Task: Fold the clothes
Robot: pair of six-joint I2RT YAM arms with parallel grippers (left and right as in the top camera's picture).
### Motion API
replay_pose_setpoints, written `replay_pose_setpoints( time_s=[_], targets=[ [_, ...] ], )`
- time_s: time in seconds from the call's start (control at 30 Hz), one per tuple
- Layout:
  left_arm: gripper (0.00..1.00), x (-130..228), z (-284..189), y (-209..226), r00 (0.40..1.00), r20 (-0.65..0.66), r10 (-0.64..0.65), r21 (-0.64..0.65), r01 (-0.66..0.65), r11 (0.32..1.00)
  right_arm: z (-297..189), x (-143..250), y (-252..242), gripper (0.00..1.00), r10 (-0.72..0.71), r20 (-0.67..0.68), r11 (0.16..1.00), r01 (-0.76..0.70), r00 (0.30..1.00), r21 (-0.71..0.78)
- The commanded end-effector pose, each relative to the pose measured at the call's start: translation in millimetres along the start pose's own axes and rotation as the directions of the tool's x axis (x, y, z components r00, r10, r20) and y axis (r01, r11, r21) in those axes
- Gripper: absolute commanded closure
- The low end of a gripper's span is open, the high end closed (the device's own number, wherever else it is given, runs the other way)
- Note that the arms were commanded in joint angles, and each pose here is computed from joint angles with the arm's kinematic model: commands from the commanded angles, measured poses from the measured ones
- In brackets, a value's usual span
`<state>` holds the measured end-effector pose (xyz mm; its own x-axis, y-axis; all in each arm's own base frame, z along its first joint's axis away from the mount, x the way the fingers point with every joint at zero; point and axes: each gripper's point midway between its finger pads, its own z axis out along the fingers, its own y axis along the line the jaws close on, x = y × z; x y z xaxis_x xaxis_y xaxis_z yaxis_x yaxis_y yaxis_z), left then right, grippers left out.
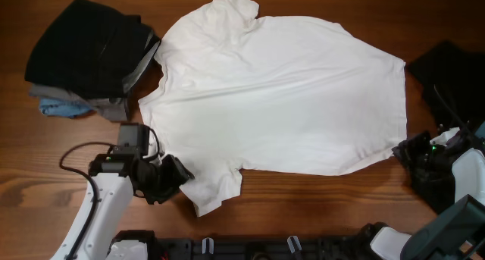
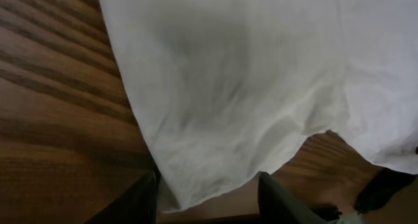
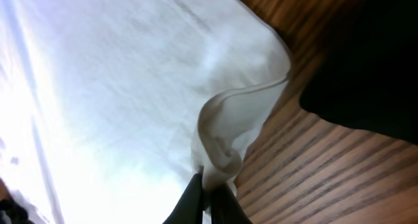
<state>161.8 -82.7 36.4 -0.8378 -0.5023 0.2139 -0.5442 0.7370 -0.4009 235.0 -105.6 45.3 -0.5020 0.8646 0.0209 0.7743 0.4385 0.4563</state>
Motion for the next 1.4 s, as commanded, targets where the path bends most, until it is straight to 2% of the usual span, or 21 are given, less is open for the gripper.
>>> replay_pose_setpoints(
  time_s=[0.0,0.1,0.2,0.33,0.37,0.47,0.5,0.7,0.77,0.9,1.0,1.1,1.27,1.37],
  targets=[
    [0.51,22,22,13,0.99,-0.105,-0.099,-0.017,0.098,0.995,-6,-6,14,0.95,-0.038,0.019,0.998,0.039,0.999,-0.058],
    [0.45,32,35,17,0.983,-0.143,-0.119,-0.029,0.116,0.993,-6,-6,14,0.96,-0.04,0.021,0.997,0.041,0.999,-0.058],
    [0.41,36,42,14,0.984,-0.159,-0.082,-0.02,0.08,0.997,-6,-6,14,0.96,-0.041,0.022,0.997,0.042,0.999,-0.058],
    [0.44,34,48,11,0.988,-0.143,-0.053,-0.03,0.049,0.998,-6,-7,14,0.96,-0.042,0.025,0.997,0.044,0.999,-0.059],
    [0.52,32,50,11,0.99,-0.133,-0.042,-0.037,0.037,0.999,-6,-7,14,0.96,-0.042,0.024,0.997,0.043,0.999,-0.06],
    [0.93,31,53,12,0.99,-0.131,-0.053,-0.047,0.047,0.998,-6,-7,14,0.96,-0.042,0.024,0.997,0.043,0.999,-0.06],
    [0.96,32,53,11,0.989,-0.139,-0.054,-0.041,0.049,0.998,-6,-7,14,0.96,-0.041,0.024,0.997,0.043,0.999,-0.059],
    [0.96,41,41,-18,0.978,-0.208,-0.007,0.104,0.03,0.994,-6,-7,14,0.96,-0.042,0.024,0.997,0.043,0.999,-0.059],
    [0.96,32,29,-30,0.984,-0.18,0.01,0.144,0.016,0.989,-6,-7,14,0.96,-0.042,0.024,0.997,0.043,0.999,-0.059],
    [0.96,1,-1,-53,0.997,-0.064,0.043,0.212,-0.029,0.977,-6,-7,14,0.96,-0.043,0.024,0.997,0.044,0.999,-0.06],
    [0.96,-32,-22,-60,0.998,0.067,0.024,0.206,-0.037,0.978,-7,-6,16,0.96,-0.046,0.019,0.996,0.047,0.999,-0.072],
    [0.96,-66,-35,-65,0.972,0.226,0.066,0.18,-0.109,0.978,-7,-6,17,0.96,-0.051,0.019,0.996,0.052,0.999,-0.074],
    [0.96,-94,-38,-63,0.929,0.357,0.097,0.103,-0.142,0.984,-7,-7,17,0.95,-0.053,0.024,0.996,0.054,0.998,-0.075],
    [0.96,-103,-43,-71,0.906,0.402,0.134,0.11,-0.193,0.975,-7,-7,17,0.96,-0.054,0.026,0.996,0.056,0.998,-0.075]
  ],
)
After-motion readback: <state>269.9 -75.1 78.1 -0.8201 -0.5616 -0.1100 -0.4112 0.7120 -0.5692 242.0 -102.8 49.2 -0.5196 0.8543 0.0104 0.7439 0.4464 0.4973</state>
